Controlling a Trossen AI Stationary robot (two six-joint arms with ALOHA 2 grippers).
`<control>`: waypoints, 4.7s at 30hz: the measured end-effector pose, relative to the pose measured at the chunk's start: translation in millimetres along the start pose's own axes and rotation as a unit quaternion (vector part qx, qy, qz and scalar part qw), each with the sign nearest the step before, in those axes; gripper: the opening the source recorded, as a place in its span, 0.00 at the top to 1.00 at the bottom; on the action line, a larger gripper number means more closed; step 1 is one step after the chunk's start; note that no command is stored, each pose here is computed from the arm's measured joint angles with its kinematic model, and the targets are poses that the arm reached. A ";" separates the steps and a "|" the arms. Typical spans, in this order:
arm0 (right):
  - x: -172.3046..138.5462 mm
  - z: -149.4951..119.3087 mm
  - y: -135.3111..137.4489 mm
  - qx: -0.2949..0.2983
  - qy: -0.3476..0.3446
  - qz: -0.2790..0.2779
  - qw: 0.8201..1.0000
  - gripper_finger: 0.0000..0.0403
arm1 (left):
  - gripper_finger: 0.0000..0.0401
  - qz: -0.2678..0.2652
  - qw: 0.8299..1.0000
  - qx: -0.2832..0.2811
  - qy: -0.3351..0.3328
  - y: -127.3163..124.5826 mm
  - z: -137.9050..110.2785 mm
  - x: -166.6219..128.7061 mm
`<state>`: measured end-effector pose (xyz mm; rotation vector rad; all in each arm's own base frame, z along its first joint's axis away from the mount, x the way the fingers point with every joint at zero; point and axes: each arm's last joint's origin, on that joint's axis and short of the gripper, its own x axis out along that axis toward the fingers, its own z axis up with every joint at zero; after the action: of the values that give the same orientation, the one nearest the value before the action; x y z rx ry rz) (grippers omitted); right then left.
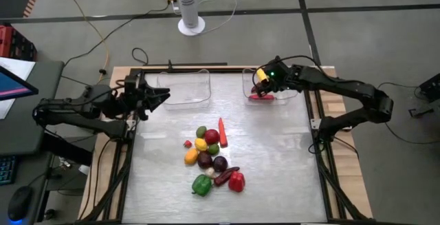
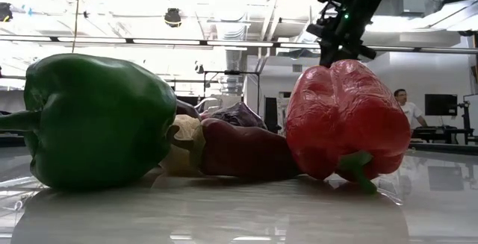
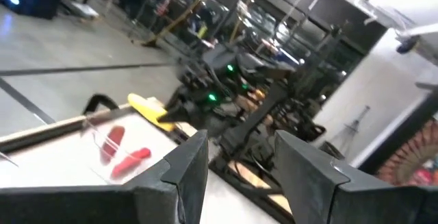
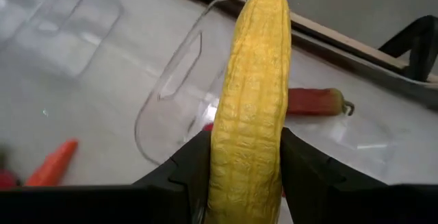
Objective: Sort produce into baskets
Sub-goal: Put the yellow corn into the right transparent bin, then put the red tomato into the left transparent bin
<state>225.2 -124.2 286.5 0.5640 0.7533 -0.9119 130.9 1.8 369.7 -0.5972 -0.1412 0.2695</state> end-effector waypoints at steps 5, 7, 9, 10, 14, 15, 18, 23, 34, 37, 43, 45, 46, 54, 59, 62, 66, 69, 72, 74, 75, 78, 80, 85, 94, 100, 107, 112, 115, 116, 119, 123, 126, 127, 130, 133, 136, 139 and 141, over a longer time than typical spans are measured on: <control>9.7 -3.5 -7.8 0.036 0.005 -0.014 0.999 0.52 | 0.62 -0.007 1.000 0.005 0.025 1.0 -3.3 -0.2; 12.7 -5.1 -11.6 0.039 0.010 -0.021 0.999 0.48 | 0.62 -0.001 1.000 0.014 0.027 1.8 -4.0 -0.4; 15.0 -5.8 -15.0 0.044 0.015 -0.022 0.999 0.44 | 0.62 0.012 0.999 0.026 0.025 3.0 -4.4 -0.4; 15.9 -5.9 -16.6 0.046 0.020 -0.020 0.999 0.41 | 0.62 0.020 0.999 0.034 0.023 3.8 -4.8 -0.5; 17.5 -4.9 -21.3 0.057 0.033 -0.003 0.998 0.34 | 0.62 0.055 0.997 0.050 0.020 7.1 -6.3 -0.8; 17.8 -4.6 -22.1 0.059 0.036 0.001 0.998 0.32 | 0.62 0.058 0.997 0.052 0.022 7.6 -6.8 -0.8; 17.9 -4.5 -21.7 0.062 0.046 0.021 0.997 0.31 | 0.62 0.062 0.996 0.061 0.030 8.7 -8.2 -1.0; 13.3 -12.8 -4.4 0.037 0.066 0.069 0.995 0.30 | 0.62 0.064 0.995 0.062 0.033 9.1 -8.8 -1.1; -8.0 -41.4 52.9 0.014 0.049 0.145 0.988 0.30 | 0.62 0.064 0.993 0.085 0.042 9.8 -10.1 -1.4; -11.1 -42.8 59.6 0.008 0.032 0.156 0.987 0.30 | 0.62 0.079 0.994 0.069 0.031 10.4 -9.3 -1.4; -12.4 -29.5 64.8 0.011 -0.029 0.191 0.981 0.30 | 0.62 0.085 0.995 0.038 0.045 12.2 -12.2 -1.8; -14.1 -24.1 67.8 0.010 -0.055 0.211 0.976 0.30 | 0.62 0.087 0.994 0.037 0.048 12.7 -12.8 -2.0; -15.4 -21.6 69.7 0.010 -0.068 0.223 0.972 0.30 | 0.62 0.088 0.994 0.033 0.048 12.9 -12.9 -2.1; -16.1 -17.1 70.4 -0.023 -0.078 0.251 0.964 0.30 | 0.62 0.092 0.994 -0.035 0.040 12.3 -13.6 0.4; -11.9 -11.2 62.7 -0.027 -0.070 0.258 0.963 0.30 | 0.62 0.099 0.992 -0.055 0.047 12.1 -17.5 6.4; -10.6 -8.9 60.0 -0.035 -0.069 0.263 0.962 0.30 | 0.62 0.102 0.991 -0.068 0.049 11.7 -19.6 10.4; -11.8 -6.2 61.3 -0.041 -0.083 0.274 0.957 0.30 | 0.62 0.093 0.992 -0.070 0.057 10.5 -21.2 13.7; -16.0 -6.9 68.0 -0.055 -0.089 0.308 0.946 0.30 | 0.62 0.094 0.992 -0.068 0.059 10.5 -21.9 14.7; -21.5 -12.6 78.4 -0.083 -0.094 0.336 0.934 0.30 | 0.62 0.096 0.991 -0.069 0.056 10.6 -21.8 14.7; -24.5 -18.4 84.4 -0.103 -0.090 0.344 0.929 0.30 | 0.62 0.096 0.991 -0.069 0.055 10.5 -21.5 14.7; -26.1 -21.8 87.3 -0.115 -0.088 0.348 0.926 0.30 | 0.62 0.094 0.992 -0.071 0.052 10.1 -21.0 14.8; -30.0 -30.1 93.6 -0.160 -0.089 0.352 0.918 0.30 | 0.62 0.096 0.992 -0.073 0.040 9.6 -19.4 15.2; -31.4 -33.1 96.0 -0.185 -0.093 0.353 0.912 0.30 | 0.62 0.105 0.991 -0.072 0.032 10.2 -19.2 15.2; -16.9 -39.1 103.7 -0.227 -0.084 0.341 0.908 0.30 | 0.62 0.121 0.988 -0.092 0.013 11.0 -18.1 15.1; 17.5 -63.8 127.5 -0.261 -0.011 0.361 0.895 0.30 | 0.62 0.089 0.990 -0.111 -0.004 2.8 -19.1 29.0; 29.8 -89.7 144.2 -0.254 0.035 0.344 0.903 0.30 | 0.62 0.050 0.991 -0.123 0.025 -6.3 -27.5 37.0; 20.9 -113.4 155.6 -0.218 0.079 0.336 0.913 0.30 | 0.62 0.029 0.986 -0.152 0.062 -14.6 -38.2 37.6; -1.2 -124.9 157.5 -0.198 0.081 0.322 0.922 0.30 | 0.62 0.034 0.986 -0.149 0.067 -14.9 -41.3 39.9; -8.5 -128.1 158.2 -0.187 0.078 0.319 0.926 0.30 | 0.62 0.037 0.985 -0.158 0.054 -14.9 -40.0 41.8; -10.0 -128.8 158.3 -0.189 0.077 0.320 0.925 0.30 | 0.62 0.039 0.986 -0.156 0.052 -14.6 -39.9 41.9; -10.6 -129.7 158.3 -0.191 0.076 0.317 0.926 0.30 | 0.62 0.046 0.987 -0.145 0.041 -14.2 -39.0 41.9; -1.9 -128.4 157.9 -0.188 0.081 0.306 0.930 0.30 | 0.62 0.056 0.990 -0.126 0.032 -13.5 -38.6 42.0; 7.0 -124.5 156.2 -0.192 0.087 0.304 0.929 0.28 | 0.62 0.067 0.992 -0.107 0.024 -12.6 -38.3 41.8; 9.9 -122.7 155.9 -0.197 0.086 0.307 0.927 0.27 | 0.62 0.073 0.992 -0.097 0.022 -12.1 -38.4 41.7; 17.3 -119.7 153.9 -0.218 0.085 0.304 0.924 0.20 | 0.62 0.096 0.994 -0.058 0.004 -9.7 -36.7 42.1; 22.6 -115.0 150.6 -0.246 0.077 0.302 0.918 0.10 | 0.62 0.132 0.991 -0.028 -0.019 -4.9 -34.1 43.0; 26.3 -107.9 148.1 -0.269 0.053 0.298 0.914 0.02 | 0.62 0.164 0.985 -0.016 -0.043 0.8 -30.0 44.4; 28.4 -100.6 148.2 -0.313 0.016 0.307 0.899 0.03 | 0.62 0.178 0.983 -0.002 -0.048 5.3 -27.3 45.9; 28.5 -95.3 149.6 -0.336 -0.011 0.323 0.885 0.06 | 0.62 0.183 0.982 -0.002 -0.052 7.2 -26.1 46.4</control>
<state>332.8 5.1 223.3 0.1509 0.7349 -0.0083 179.1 7.0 346.7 -0.6120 -0.1312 0.6586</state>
